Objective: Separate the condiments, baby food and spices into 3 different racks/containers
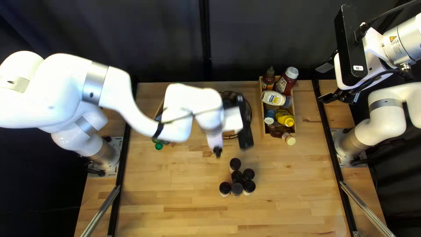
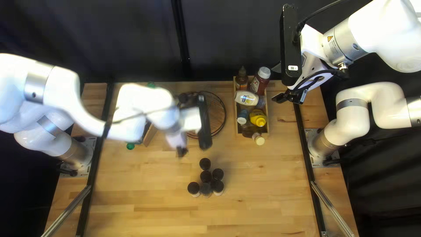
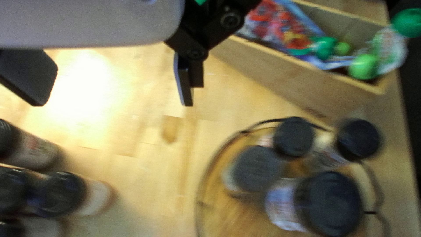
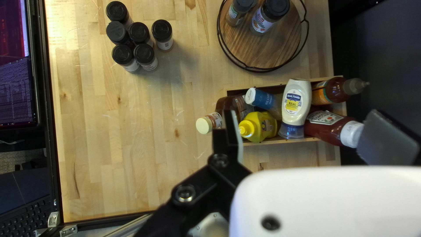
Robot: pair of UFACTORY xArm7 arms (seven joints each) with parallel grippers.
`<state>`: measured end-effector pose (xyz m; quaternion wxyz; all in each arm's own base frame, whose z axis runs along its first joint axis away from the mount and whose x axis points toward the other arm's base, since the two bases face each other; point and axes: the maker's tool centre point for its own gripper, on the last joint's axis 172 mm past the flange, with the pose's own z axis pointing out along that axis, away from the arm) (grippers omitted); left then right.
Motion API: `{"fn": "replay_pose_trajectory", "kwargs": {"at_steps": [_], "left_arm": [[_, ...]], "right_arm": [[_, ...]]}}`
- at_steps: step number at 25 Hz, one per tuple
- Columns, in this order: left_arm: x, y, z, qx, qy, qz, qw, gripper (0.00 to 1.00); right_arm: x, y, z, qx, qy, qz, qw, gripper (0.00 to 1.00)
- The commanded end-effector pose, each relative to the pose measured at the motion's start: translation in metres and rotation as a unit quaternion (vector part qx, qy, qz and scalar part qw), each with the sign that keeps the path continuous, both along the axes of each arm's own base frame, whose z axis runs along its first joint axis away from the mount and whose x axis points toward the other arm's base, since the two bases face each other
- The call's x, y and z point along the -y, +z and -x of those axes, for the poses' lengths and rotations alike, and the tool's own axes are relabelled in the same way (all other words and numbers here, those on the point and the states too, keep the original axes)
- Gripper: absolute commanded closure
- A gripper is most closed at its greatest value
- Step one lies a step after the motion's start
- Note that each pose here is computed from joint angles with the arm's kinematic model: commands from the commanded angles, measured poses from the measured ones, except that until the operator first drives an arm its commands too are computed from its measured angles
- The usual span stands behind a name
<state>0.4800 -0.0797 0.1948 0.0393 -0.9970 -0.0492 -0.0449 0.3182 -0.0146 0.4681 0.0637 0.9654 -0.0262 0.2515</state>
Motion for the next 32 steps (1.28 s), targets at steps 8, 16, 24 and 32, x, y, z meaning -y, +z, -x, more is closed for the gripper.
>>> {"fn": "replay_pose_trajectory", "kwargs": {"at_steps": [8,16,24,32], "left_arm": [[0.092,-0.049,0.006,-0.008,-0.001,-0.001,1.0000,0.00],[0.116,-0.087,-0.008,-0.012,-0.015,0.003,0.9998,0.00],[0.107,-0.103,-0.023,-0.017,-0.012,0.005,0.9998,0.00],[0.110,-0.106,-0.038,-0.019,-0.020,0.006,0.9996,0.17]], "right_arm": [[0.000,0.000,0.000,0.000,0.000,0.000,1.0000,0.00],[0.000,0.000,0.000,0.000,0.000,0.000,1.0000,0.00],[0.000,0.000,0.000,0.000,0.000,0.000,1.0000,0.00],[0.000,0.000,0.000,0.000,0.000,0.000,1.0000,0.00]]}}
